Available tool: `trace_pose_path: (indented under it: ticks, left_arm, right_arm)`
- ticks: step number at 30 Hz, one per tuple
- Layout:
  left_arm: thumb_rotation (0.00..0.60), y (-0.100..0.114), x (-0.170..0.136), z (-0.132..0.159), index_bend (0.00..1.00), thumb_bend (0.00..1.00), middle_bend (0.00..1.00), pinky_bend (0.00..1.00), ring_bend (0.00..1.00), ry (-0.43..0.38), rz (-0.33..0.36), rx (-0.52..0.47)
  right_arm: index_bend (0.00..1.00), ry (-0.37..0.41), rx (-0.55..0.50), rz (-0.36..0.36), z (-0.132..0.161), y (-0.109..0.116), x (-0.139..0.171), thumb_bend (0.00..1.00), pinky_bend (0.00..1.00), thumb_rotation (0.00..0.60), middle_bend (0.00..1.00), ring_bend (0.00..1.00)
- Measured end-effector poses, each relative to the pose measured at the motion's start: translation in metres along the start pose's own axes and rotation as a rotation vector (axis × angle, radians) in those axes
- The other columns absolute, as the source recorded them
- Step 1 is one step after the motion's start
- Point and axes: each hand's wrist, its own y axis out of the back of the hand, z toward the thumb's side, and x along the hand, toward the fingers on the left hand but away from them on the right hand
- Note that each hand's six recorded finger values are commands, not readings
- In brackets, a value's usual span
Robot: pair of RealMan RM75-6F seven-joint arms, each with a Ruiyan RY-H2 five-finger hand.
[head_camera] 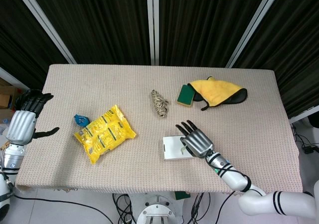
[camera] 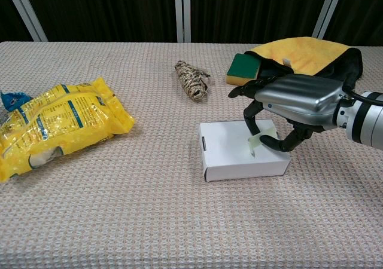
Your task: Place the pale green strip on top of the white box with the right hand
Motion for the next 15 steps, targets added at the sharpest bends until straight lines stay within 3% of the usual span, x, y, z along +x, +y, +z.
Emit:
trace_pose_path:
  ticks: [15]
  left_arm:
    - [0.600,0.0006,0.0004,-0.0001,0.15,0.00,0.13,0.17,0.09,-0.001,-0.002,-0.008]
  right_arm:
    - [0.10,0.026,-0.030,-0.060,0.0029,0.0080,-0.0033,0.44,0.00,0.600,0.00,0.00]
